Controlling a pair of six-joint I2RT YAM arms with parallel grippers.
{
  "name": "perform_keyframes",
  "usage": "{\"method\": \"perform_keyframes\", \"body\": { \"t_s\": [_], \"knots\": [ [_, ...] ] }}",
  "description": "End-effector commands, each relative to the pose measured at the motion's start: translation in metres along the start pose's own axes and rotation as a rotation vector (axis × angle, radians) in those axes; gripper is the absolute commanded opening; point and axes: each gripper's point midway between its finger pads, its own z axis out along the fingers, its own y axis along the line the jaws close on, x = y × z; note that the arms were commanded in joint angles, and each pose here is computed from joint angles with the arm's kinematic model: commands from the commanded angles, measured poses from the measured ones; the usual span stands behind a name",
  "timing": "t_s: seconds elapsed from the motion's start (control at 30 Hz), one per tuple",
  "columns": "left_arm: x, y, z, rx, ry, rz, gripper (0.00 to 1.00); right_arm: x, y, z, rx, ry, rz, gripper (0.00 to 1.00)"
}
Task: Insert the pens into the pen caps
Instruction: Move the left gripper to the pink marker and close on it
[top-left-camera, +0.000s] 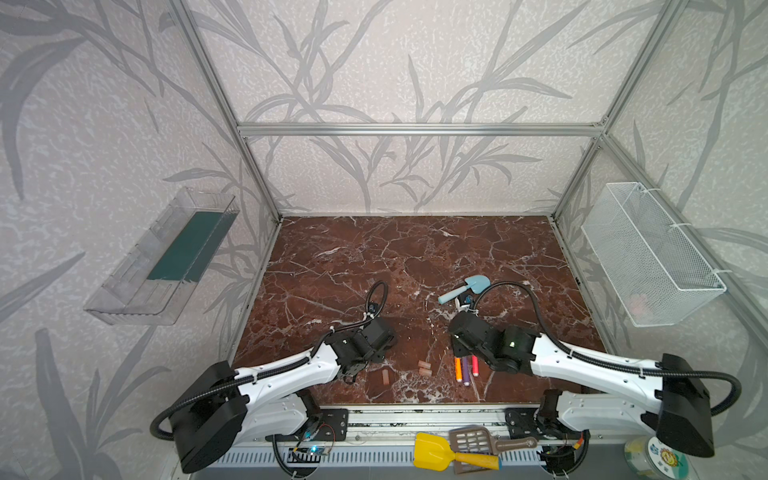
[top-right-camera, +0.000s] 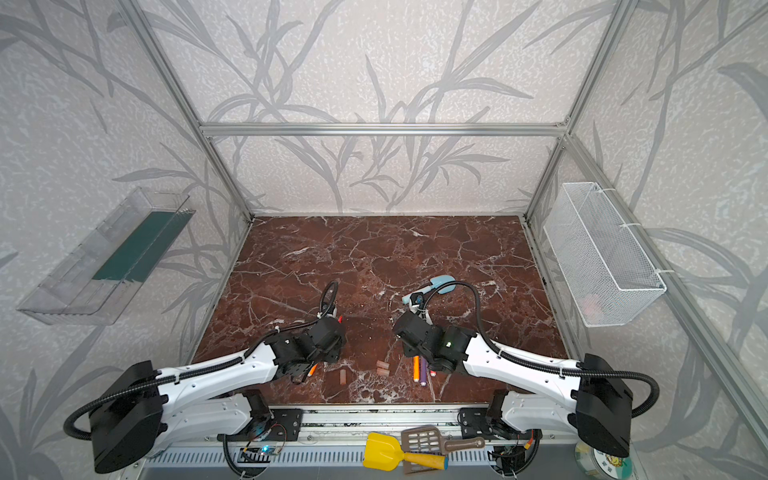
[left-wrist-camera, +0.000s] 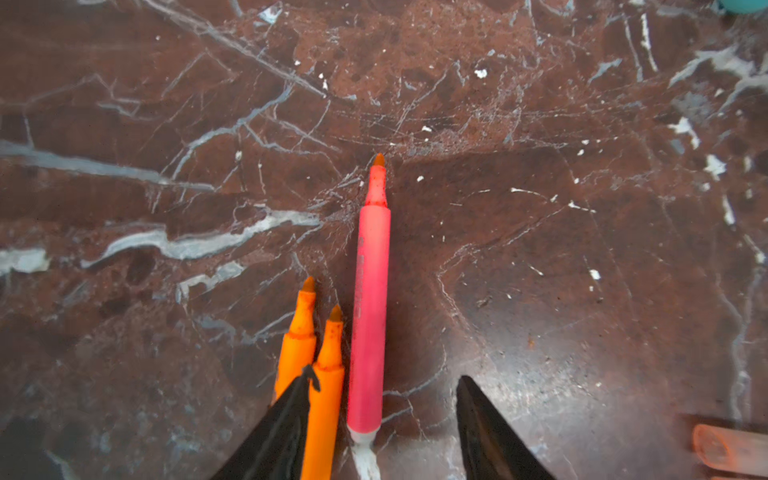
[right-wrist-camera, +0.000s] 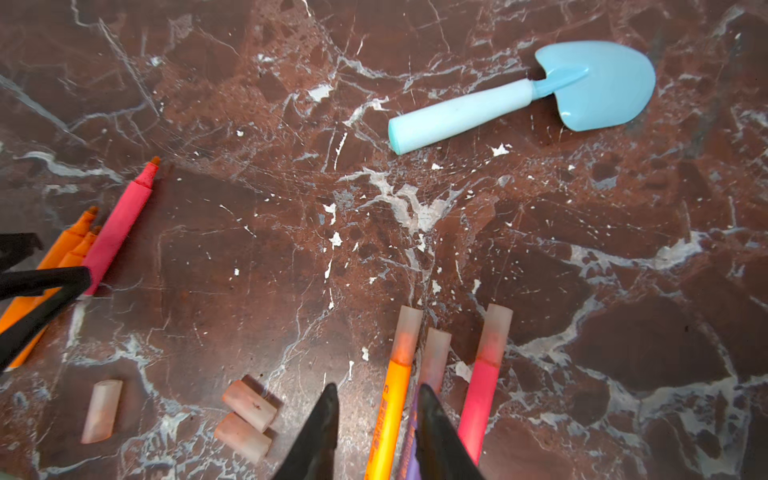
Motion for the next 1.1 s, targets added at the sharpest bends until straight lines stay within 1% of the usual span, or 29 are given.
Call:
{"method": "perform_keyframes", "body": {
  "t_s": [0.0, 0.07, 0.13, 0.33, 0.47, 0.57, 0.7, 0.9, 1.07],
  "knots": [
    [-0.014, -0.005, 0.005, -0.025, -0.027, -0.004, 0.48, 0.003, -0.006, -0.005, -0.009, -0.009, -0.004, 0.33],
    [-0.013, -0.006, 0.010, -0.044, -0.009, -0.009, 0.38, 0.002, -0.008, -0.007, -0.014, -0.020, 0.002, 0.34],
    [-0.012, -0.006, 0.014, -0.066, 0.013, -0.004, 0.35, 0.004, -0.009, -0.007, -0.017, -0.020, 0.005, 0.35],
    [-0.009, 0.000, 0.027, -0.156, 0.048, 0.015, 0.35, 0.005, -0.008, -0.007, -0.021, -0.014, 0.005, 0.35],
    [-0.008, -0.001, 0.032, -0.165, 0.064, 0.016, 0.35, 0.006, -0.007, -0.006, -0.025, -0.009, 0.004, 0.35],
    [-0.010, -0.006, 0.030, -0.142, 0.076, 0.020, 0.37, 0.007, -0.006, -0.005, -0.027, -0.005, 0.006, 0.35],
    [-0.017, -0.013, 0.022, -0.096, 0.057, 0.008, 0.43, 0.006, -0.006, -0.006, -0.034, -0.008, 0.010, 0.35],
    [-0.020, -0.004, 0.011, -0.092, 0.012, -0.027, 0.51, 0.006, -0.002, -0.004, -0.046, -0.005, 0.009, 0.35],
    [-0.017, 0.010, 0.011, -0.120, -0.016, -0.060, 0.54, 0.009, -0.001, -0.002, -0.048, 0.005, 0.008, 0.35]
  ]
}}
